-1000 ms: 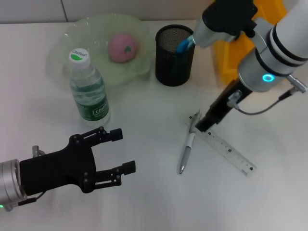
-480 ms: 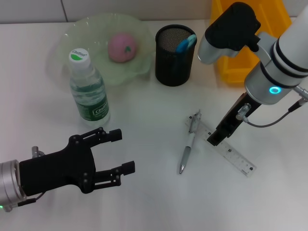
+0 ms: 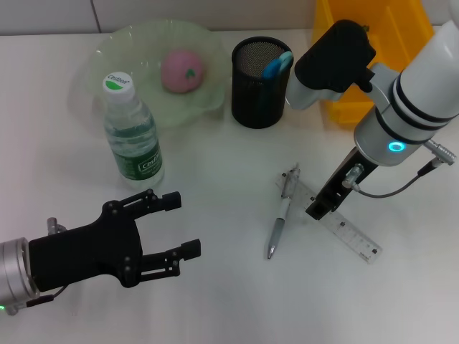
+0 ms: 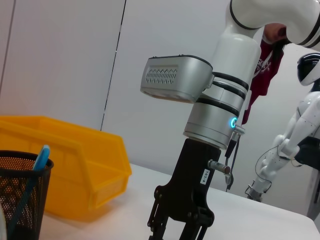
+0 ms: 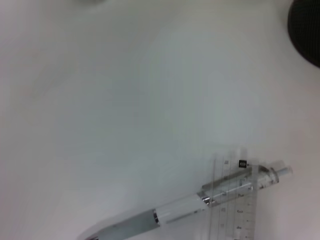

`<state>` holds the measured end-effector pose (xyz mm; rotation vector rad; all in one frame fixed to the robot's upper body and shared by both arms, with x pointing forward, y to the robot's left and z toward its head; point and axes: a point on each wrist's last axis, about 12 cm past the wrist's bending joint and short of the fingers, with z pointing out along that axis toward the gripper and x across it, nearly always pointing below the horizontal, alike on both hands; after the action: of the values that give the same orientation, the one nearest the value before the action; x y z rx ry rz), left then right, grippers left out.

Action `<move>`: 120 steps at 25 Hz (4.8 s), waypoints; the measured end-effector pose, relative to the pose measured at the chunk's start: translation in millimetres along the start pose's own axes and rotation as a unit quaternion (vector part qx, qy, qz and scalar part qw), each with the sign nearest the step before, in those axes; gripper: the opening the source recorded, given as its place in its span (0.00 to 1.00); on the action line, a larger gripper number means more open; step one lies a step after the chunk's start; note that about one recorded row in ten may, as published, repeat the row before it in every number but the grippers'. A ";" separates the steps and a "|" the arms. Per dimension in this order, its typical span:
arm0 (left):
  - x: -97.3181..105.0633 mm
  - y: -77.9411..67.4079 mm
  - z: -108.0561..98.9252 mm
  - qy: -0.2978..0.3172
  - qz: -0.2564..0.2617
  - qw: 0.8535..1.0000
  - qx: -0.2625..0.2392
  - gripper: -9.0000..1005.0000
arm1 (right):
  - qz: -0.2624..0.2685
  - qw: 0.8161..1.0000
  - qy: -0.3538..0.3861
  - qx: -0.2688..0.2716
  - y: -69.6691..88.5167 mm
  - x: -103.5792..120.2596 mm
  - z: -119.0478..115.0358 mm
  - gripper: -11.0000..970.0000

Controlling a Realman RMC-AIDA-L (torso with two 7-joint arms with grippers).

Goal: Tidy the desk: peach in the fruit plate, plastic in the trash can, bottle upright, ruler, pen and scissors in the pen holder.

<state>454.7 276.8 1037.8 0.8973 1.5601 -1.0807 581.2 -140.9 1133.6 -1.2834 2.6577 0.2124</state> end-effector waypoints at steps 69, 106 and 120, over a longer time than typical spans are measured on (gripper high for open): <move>2.0 -2.2 -2.1 0.000 -0.004 1.000 -0.002 0.83 | 0.029 0.984 -0.176 -0.017 -16.3 6.2 -54.3 0.40; -2.5 4.6 6.2 -0.001 0.004 1.000 -0.005 0.83 | 0.106 0.787 -0.608 0.003 -70.3 0.4 24.4 0.53; -37.2 25.4 12.6 0.006 -0.097 0.995 0.000 0.83 | 0.092 0.753 -0.642 -0.109 -58.5 85.1 -2.4 0.61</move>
<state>490.6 272.0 1067.4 0.7652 1.6829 -1.2132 575.0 -242.1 1113.9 -0.4825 1.5074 1.0175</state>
